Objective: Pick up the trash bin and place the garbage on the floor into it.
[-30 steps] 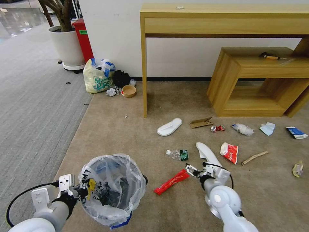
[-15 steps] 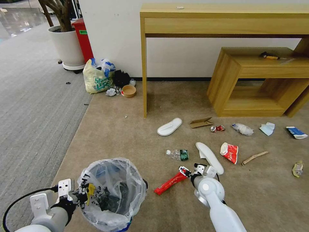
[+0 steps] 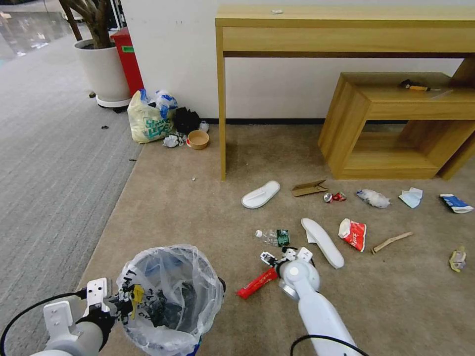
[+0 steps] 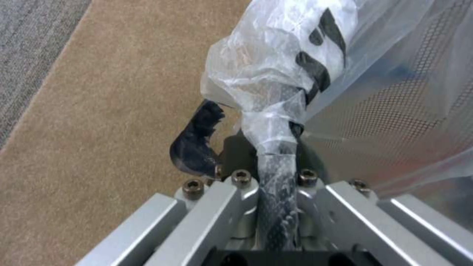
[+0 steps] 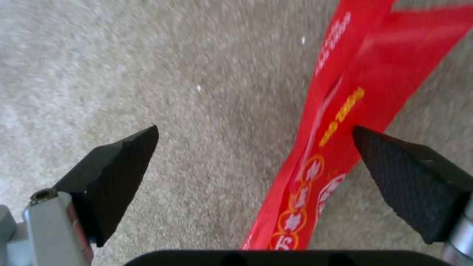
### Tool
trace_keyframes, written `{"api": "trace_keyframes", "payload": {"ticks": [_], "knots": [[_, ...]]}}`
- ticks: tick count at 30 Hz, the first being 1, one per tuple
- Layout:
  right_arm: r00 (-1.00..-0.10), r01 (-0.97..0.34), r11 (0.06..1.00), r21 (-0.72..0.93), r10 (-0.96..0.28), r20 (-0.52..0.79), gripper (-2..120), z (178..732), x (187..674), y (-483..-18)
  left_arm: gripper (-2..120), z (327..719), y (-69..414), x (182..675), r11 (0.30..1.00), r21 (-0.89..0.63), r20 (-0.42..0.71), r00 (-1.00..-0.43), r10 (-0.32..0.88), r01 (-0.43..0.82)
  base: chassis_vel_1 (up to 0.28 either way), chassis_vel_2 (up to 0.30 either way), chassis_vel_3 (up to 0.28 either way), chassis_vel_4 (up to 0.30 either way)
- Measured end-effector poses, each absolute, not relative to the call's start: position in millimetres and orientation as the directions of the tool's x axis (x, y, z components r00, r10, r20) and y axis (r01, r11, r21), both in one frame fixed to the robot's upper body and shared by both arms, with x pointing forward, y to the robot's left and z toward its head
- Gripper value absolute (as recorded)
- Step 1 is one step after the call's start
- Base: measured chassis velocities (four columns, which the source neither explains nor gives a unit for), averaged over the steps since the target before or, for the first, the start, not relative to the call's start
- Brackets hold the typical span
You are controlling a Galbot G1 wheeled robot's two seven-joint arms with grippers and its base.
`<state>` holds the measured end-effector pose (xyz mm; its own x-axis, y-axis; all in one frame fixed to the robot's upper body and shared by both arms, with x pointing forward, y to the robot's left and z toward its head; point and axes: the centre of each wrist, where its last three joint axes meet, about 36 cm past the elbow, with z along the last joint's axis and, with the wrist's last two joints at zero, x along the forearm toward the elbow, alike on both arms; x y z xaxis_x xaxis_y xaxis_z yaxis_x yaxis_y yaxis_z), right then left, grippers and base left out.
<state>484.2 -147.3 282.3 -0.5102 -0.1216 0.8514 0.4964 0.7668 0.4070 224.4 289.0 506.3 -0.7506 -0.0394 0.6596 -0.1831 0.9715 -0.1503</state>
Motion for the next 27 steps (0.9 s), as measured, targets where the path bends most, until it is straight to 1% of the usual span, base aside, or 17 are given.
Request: {"api": "trace_keyframes", "payload": {"ticks": [2, 6, 11, 13, 15, 17, 18, 19, 22, 23, 24, 25, 26, 27], "knots": [[-0.461, 0.543, 0.751, 0.376, -0.108, 0.881, 100, 282, 489, -141, 0, 505, 289, 225, 0.971, -0.151, 0.661, -0.75, -0.039, -0.184, 0.0, 0.0, 0.0, 0.0], [-0.426, 0.572, 0.744, 0.346, -0.091, 0.9, 100, 280, 487, -142, 0, 505, 289, 225, 0.971, -0.152, 0.662, -0.749, -0.04, -0.186, 0.0, 0.0, 0.0, 0.0], [-0.415, 0.584, 0.739, 0.336, -0.084, 0.906, 100, 275, 485, -147, 0, 504, 290, 226, 0.971, -0.152, 0.662, -0.749, -0.041, -0.187, 0.0, 0.0, 0.0, 0.0], [-0.412, 0.592, 0.734, 0.333, -0.08, 0.908, 94, 274, 485, -149, 0, 504, 290, 227, 0.971, -0.152, 0.661, -0.75, -0.04, -0.185, 0.0, 0.0, 0.0, 0.0], [-0.415, 0.596, 0.73, 0.335, -0.076, 0.906, 83, 273, 485, -149, 0, 503, 291, 228, 0.971, -0.151, 0.66, -0.75, -0.04, -0.184, 0.0, 0.0, 0.0, 0.0], [-0.415, 0.596, 0.73, 0.334, -0.076, 0.906, 82, 273, 485, -149, 0, 503, 291, 228, 0.971, -0.151, 0.66, -0.75, -0.039, -0.184, 0.0, 0.0, 0.0, 0.0], [-0.414, 0.598, 0.729, 0.334, -0.075, 0.907, 75, 272, 485, -148, 0, 503, 291, 228, 0.971, -0.151, 0.66, -0.75, -0.039, -0.184, 0.0, 0.0, 0.0, 0.0], [-0.414, 0.598, 0.729, 0.334, -0.075, 0.907, 75, 272, 485, -148, 0, 503, 291, 228, 0.971, -0.151, 0.66, -0.75, -0.039, -0.184, 0.0, 0.0, 0.0, 0.0], [-0.41, 0.607, 0.724, 0.329, -0.07, 0.909, 59, 269, 486, -147, 0, 503, 291, 228, 0.971, -0.15, 0.658, -0.752, -0.041, -0.185, 0.0, 0.0, 0.0, 0.0], [-0.41, 0.607, 0.724, 0.329, -0.07, 0.909, 59, 269, 486, -147, 0, 503, 291, 228, 0.971, -0.15, 0.658, -0.752, -0.041, -0.185, 0.0, 0.0, 0.0, 0.0], [-0.41, 0.609, 0.723, 0.328, -0.067, 0.909, 54, 268, 486, -147, 0, 503, 292, 228, 0.971, -0.149, 0.657, -0.752, -0.042, -0.185, 0.0, 0.0, 0.0, 0.0], [-0.411, 0.61, 0.722, 0.327, -0.064, 0.909, 51, 268, 486, -147, 0, 503, 292, 228, 0.972, -0.148, 0.657, -0.753, -0.043, -0.185, 0.0, 0.0, 0.0, 0.0], [-0.414, 0.612, 0.721, 0.325, -0.058, 0.908, 43, 268, 486, -148, 0, 503, 292, 228, 0.972, -0.147, 0.656, -0.753, -0.043, -0.183, 0.0, 0.0, 0.0, 0.0], [-0.414, 0.612, 0.721, 0.325, -0.058, 0.908, 43, 268, 486, -148, 0, 503, 292, 228, 0.972, -0.147, 0.656, -0.753, -0.043, -0.183, 0.0, 0.0, 0.0, 0.0]]}}
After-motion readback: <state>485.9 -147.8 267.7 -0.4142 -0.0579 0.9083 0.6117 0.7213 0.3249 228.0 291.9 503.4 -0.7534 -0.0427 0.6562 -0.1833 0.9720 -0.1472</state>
